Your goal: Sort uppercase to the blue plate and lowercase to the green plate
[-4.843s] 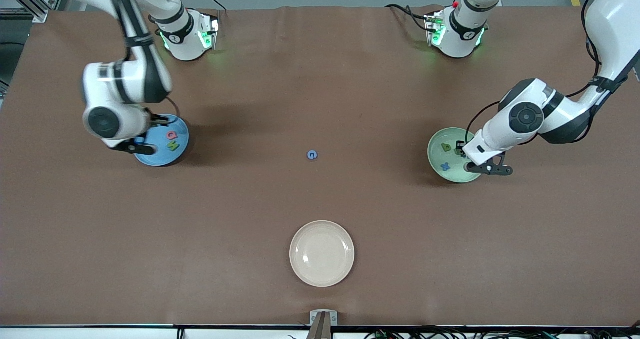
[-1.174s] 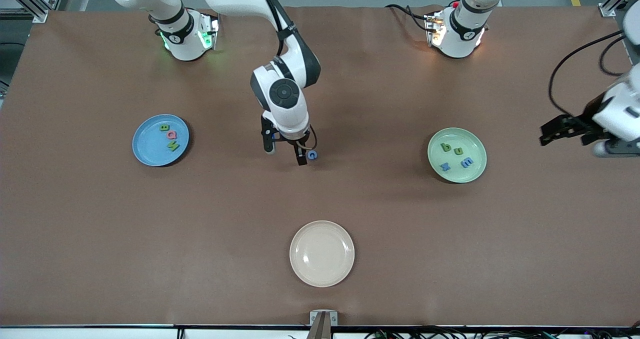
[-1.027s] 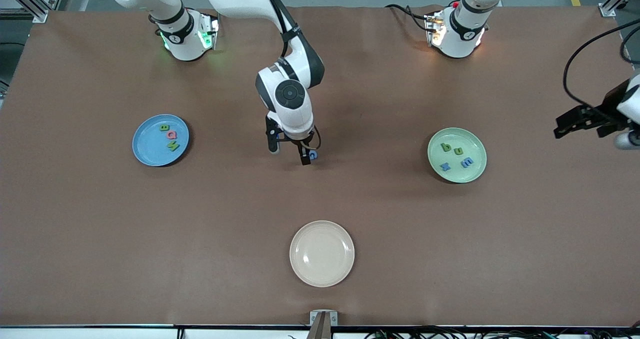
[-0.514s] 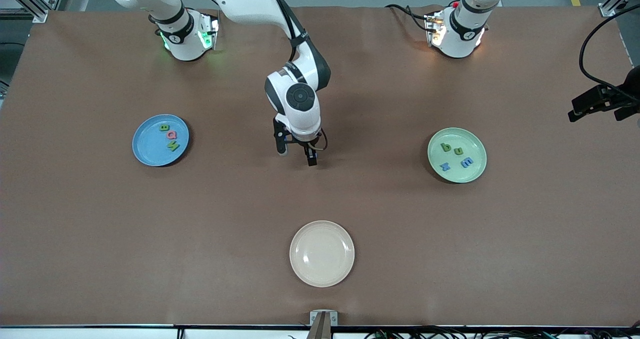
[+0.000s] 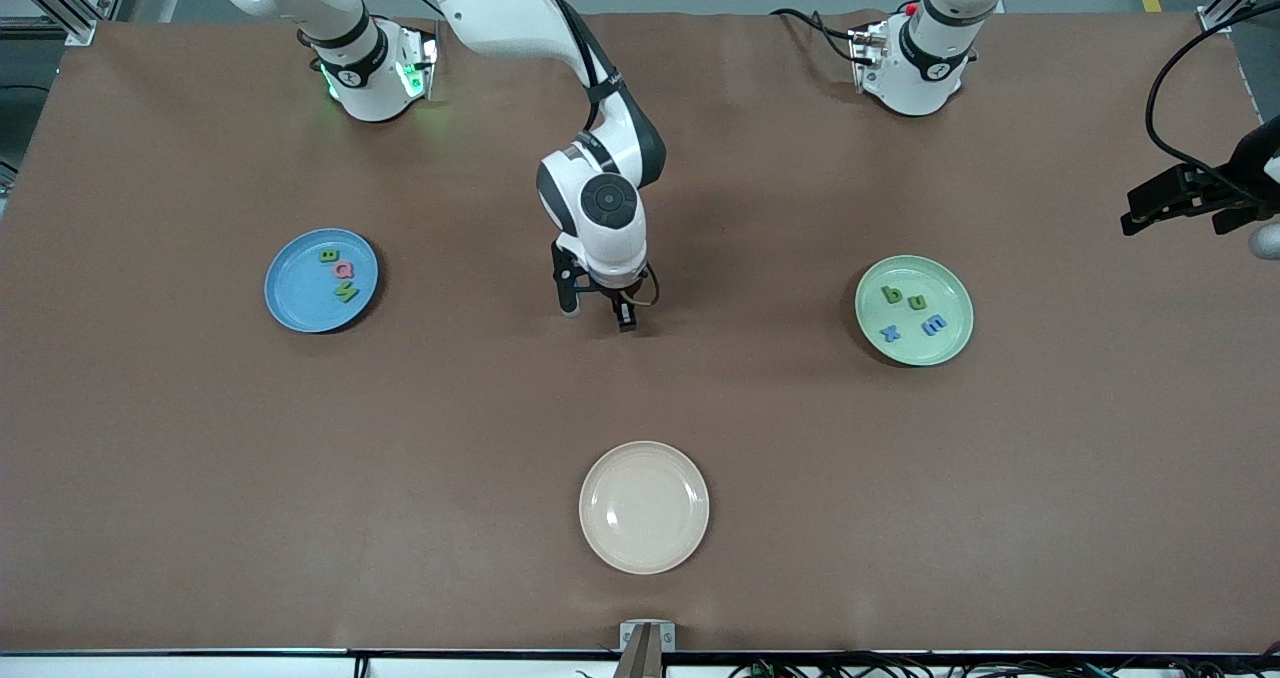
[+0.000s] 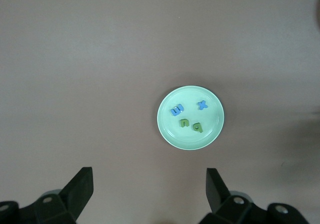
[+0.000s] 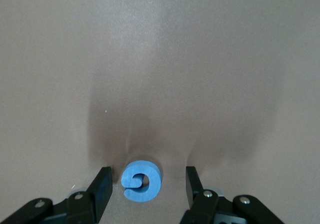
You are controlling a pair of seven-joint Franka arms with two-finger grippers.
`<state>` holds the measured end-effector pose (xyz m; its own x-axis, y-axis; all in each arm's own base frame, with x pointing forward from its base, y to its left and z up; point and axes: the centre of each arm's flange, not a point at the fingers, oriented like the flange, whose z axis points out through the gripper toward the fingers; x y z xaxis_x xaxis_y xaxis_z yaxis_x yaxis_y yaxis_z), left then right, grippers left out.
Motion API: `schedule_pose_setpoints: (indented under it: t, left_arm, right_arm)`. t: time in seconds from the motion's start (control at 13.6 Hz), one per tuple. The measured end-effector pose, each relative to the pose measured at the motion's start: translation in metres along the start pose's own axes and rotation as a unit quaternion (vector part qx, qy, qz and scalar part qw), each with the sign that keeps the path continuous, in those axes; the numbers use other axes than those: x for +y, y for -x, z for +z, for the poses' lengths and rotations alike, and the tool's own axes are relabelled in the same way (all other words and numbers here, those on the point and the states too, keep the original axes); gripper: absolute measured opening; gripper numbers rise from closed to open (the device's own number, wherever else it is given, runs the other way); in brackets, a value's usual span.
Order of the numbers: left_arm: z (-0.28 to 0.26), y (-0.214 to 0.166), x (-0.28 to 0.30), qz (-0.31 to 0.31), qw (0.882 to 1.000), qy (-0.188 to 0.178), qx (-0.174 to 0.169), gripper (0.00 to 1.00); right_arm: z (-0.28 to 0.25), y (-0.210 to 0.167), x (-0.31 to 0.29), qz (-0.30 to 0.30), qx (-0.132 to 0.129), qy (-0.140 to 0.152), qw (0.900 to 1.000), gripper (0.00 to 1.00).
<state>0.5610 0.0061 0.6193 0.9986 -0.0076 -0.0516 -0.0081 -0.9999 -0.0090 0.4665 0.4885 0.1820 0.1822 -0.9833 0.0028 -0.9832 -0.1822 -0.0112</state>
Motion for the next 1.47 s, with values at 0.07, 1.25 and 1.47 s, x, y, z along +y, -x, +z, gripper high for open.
schedule_pose_setpoints:
  t: [0.07,1.25,1.47]
  left_arm:
    - [0.002,-0.002,0.002,0.000,1.000,-0.002,-0.002,1.00]
    - [-0.015,0.007,0.001,-0.022,1.000,-0.003,0.014,1.00]
    - [-0.017,0.011,-0.005,-0.026,1.000,0.007,0.014,1.00]
  right_arm:
    - [0.000,0.000,0.000,0.000,0.000,0.000,1.000,0.64]
    - [-0.002,-0.006,-0.006,-0.020,0.014,0.021,0.999,0.34]
    - [-0.020,-0.039,-0.010,-0.081,0.038,0.095,0.992,0.34]
